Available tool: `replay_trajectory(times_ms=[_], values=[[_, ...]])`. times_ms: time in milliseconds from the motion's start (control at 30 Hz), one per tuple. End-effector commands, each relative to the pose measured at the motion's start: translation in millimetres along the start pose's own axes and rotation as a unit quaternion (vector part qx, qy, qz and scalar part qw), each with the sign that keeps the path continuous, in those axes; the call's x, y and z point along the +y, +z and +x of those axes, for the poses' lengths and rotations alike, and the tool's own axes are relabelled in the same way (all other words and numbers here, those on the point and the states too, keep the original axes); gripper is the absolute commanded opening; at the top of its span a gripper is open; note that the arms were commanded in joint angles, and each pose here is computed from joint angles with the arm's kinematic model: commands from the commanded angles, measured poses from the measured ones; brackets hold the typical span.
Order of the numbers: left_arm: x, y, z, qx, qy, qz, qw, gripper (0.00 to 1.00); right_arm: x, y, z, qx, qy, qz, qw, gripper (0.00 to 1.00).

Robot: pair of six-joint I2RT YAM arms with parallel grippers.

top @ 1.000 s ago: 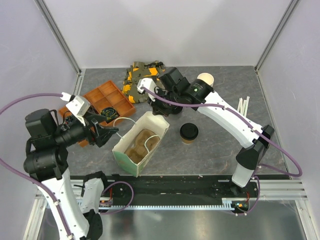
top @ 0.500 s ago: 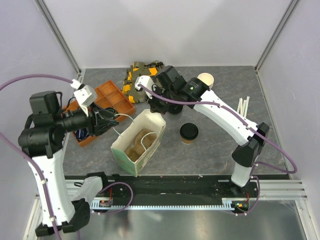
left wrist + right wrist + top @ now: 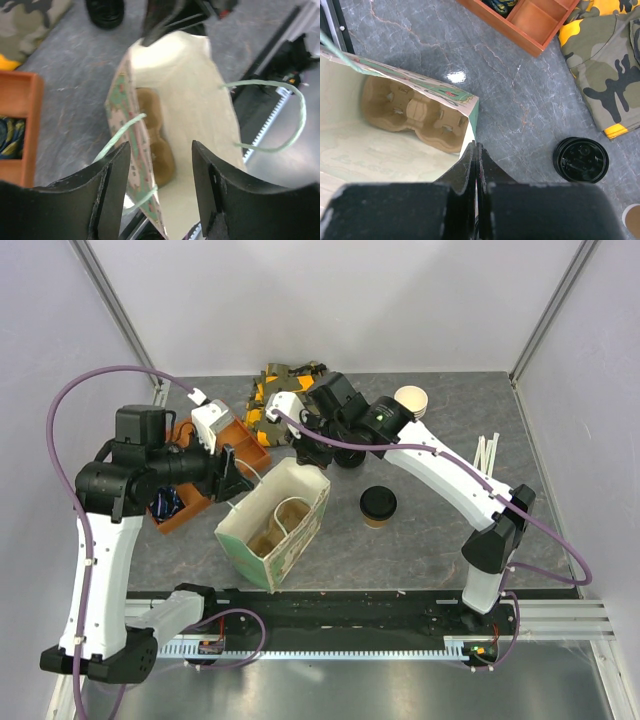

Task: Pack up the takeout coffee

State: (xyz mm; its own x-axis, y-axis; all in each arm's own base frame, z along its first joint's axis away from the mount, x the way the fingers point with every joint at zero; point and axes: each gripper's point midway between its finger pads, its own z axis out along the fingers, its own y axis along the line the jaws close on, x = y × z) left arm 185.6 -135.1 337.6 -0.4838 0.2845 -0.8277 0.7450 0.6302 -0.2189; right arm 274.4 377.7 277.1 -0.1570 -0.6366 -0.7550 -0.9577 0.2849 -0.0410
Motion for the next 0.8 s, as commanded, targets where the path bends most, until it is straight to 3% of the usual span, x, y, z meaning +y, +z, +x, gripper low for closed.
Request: replay_trajectory(times_ms=[0, 333, 633, 767], values=[[24.8, 8.9, -1.2, 0.007, -0.008, -0.056, 0.998, 0.59, -0.6, -9.6, -13.7, -0.029, -0.023, 0.009, 0.999, 0.00], [21.5, 38.9, 20.1, 0.069, -0.001, -0.039, 0.997, 0.59, -2.9, -8.5, -18.8, -0.039, -0.030, 0.012, 0.999, 0.00], [31.4, 48.4, 35.0, 0.096, -0.039, -0.059, 0.993, 0.50, -5.5, -8.6, -22.8, -0.058, -0.049, 0.022, 0.997, 0.00], [18.7, 49.1, 38.7, 0.092, -0.055, -0.031, 0.994, 0.33, -6.1, -7.5, -27.0, -0.069, -0.054, 0.021, 0.996, 0.00]])
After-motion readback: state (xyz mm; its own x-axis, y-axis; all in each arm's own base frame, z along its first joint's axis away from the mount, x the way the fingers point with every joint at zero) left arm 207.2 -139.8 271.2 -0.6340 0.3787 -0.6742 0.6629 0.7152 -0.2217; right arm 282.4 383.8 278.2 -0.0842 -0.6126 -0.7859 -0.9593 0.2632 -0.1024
